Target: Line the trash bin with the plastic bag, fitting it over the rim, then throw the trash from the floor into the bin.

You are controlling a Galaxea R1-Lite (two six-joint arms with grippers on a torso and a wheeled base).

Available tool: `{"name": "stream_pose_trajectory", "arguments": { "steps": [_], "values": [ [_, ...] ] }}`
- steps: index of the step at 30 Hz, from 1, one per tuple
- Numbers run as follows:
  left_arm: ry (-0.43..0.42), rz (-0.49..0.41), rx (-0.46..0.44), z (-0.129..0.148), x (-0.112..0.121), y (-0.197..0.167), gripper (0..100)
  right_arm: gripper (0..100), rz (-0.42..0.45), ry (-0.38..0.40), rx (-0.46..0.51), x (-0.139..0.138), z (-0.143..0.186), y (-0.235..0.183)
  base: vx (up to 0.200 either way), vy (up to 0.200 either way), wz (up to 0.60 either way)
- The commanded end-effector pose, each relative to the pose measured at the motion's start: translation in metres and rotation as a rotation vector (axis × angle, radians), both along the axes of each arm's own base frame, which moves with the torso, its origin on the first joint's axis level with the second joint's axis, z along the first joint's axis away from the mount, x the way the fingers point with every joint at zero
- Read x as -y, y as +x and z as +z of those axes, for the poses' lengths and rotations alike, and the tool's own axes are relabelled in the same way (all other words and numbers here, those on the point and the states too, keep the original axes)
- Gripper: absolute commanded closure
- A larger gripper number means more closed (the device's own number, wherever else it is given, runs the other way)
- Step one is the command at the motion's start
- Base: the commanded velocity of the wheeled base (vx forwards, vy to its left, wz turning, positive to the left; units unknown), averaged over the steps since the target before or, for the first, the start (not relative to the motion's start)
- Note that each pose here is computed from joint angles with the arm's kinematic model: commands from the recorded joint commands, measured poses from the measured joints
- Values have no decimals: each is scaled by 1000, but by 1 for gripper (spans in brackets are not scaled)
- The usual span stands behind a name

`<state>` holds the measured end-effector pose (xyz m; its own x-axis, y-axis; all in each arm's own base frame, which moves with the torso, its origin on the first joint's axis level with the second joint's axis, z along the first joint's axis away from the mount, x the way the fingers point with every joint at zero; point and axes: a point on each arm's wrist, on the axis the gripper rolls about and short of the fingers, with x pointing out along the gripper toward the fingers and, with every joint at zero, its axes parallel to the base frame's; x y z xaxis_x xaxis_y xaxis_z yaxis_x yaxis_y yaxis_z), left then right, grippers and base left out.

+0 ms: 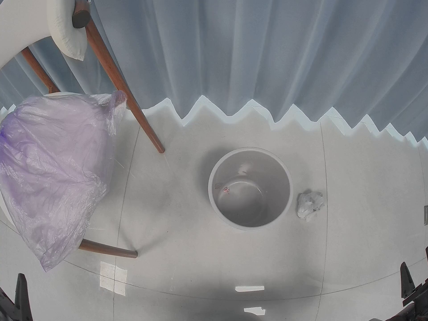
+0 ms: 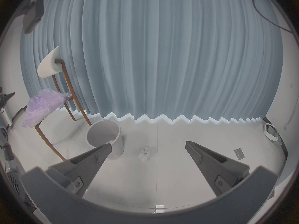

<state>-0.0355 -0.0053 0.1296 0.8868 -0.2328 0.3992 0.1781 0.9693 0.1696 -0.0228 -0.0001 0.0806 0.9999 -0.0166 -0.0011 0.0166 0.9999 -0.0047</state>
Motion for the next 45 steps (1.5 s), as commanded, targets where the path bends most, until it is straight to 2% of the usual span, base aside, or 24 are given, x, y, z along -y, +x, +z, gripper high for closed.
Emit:
{"name": "stream_pose_trajectory", "arguments": {
  "steps": [1,2,6,7,8,10,13,16,20,22,23,25,27,30,31,36,41,45],
  "values": [
    [31,-101,-13,35,1,-2,0,0,0,0,-2,0,-5,0,0,0,0],
    [43,-187,-109,66,1,12,0,0,0,-1,-2,0,-5,0,0,0,0],
    [53,-285,-300,91,6,53,0,0,0,-1,0,0,-5,0,0,0,0],
    [53,-285,-300,91,6,53,0,0,0,-1,0,0,-5,0,0,0,0],
    [66,-320,-366,98,9,73,0,0,-2,0,0,0,-5,0,0,0,0],
    [93,-350,-423,100,12,93,0,0,1,0,-4,0,-5,0,0,0,0],
    [209,-434,-491,99,25,126,0,0,0,0,0,0,-5,0,0,0,0],
    [264,-474,-540,95,36,145,0,0,0,0,-2,0,-5,0,0,0,0],
    [282,-414,-582,94,45,159,0,0,0,0,0,0,-5,0,0,0,0],
    [316,-264,-606,94,53,170,0,0,1,0,-2,0,-5,0,0,0,0],
    [328,-242,-609,93,54,171,0,0,0,0,-2,0,-5,0,0,0,0],
    [418,-129,-610,88,56,175,0,0,1,0,-2,0,-5,0,0,0,0],
    [474,-55,-614,86,57,181,0,0,0,0,-2,0,-5,0,0,0,0],
    [527,67,-585,93,57,186,0,0,0,0,-2,0,-5,0,0,0,0],
    [551,93,-575,95,58,189,0,0,0,0,-2,0,-5,0,0,0,0],
    [621,88,-547,103,75,206,0,0,0,0,-2,0,-5,0,0,0,0],
    [730,206,-525,103,86,209,0,0,0,0,-4,0,-5,0,0,0,0],
    [777,287,-569,91,91,209,0,0,1,-1,0,0,-5,0,0,0,0]
  ]
}}
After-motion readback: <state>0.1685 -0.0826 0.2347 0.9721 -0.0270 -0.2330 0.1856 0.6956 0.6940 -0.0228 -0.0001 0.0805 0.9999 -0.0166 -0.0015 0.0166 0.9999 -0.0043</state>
